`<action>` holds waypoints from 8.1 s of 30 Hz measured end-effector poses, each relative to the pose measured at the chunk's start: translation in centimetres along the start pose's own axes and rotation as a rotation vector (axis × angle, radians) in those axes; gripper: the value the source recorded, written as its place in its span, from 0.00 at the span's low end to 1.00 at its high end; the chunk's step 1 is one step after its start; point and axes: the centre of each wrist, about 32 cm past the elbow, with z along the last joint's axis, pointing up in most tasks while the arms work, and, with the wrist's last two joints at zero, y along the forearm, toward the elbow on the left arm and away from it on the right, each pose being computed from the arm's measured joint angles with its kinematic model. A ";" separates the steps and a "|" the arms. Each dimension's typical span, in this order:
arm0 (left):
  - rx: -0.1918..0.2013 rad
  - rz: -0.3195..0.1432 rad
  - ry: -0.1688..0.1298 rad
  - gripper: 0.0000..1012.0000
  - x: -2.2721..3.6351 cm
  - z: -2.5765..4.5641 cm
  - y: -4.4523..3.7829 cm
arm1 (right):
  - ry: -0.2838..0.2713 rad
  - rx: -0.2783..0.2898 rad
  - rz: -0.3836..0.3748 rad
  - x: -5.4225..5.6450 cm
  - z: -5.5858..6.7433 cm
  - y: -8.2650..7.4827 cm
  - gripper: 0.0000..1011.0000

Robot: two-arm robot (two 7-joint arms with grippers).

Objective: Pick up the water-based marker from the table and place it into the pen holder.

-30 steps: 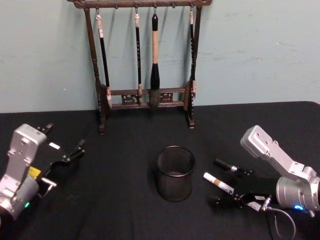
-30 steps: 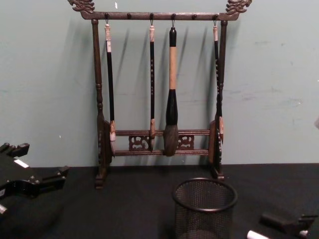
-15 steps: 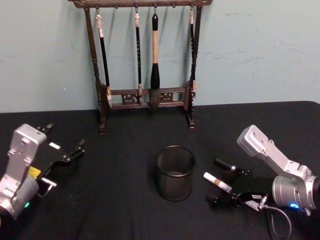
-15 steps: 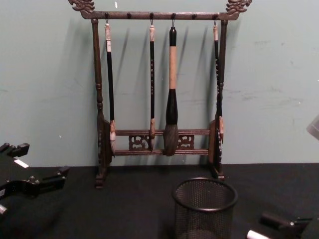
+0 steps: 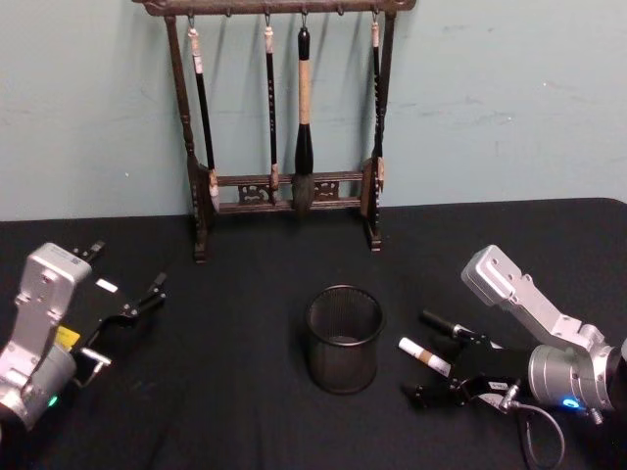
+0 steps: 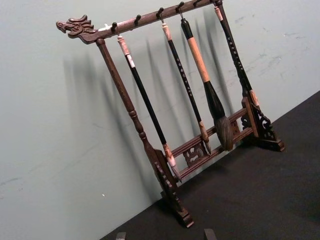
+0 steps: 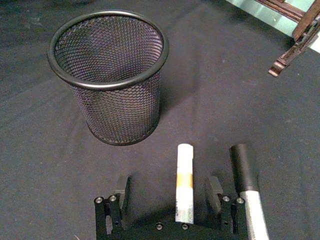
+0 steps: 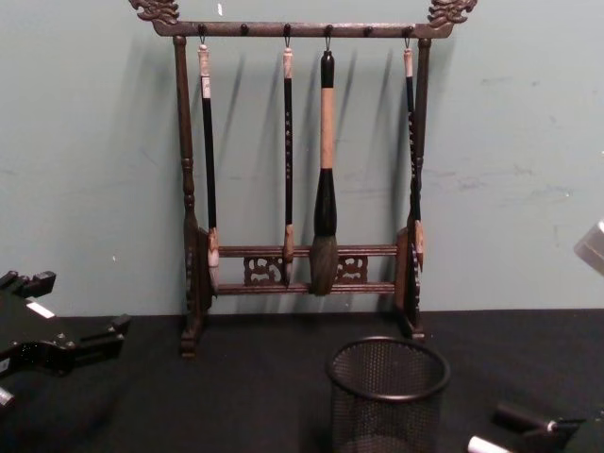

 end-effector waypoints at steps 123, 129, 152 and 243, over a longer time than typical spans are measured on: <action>0.000 0.000 0.000 0.99 0.00 0.00 0.00 | -0.002 0.597 -0.043 -1.8 7.8 1.7 0.17; 0.000 0.000 0.000 0.99 0.00 0.00 0.00 | 0.010 0.603 -0.019 -2.1 8.3 3.2 0.17; 0.000 0.000 0.000 1.00 0.00 0.00 0.00 | 0.065 0.515 0.047 -3.3 7.1 7.4 0.17; 0.000 0.000 0.000 0.99 0.00 0.00 0.00 | 0.021 0.075 -0.080 4.6 -1.0 0.1 0.99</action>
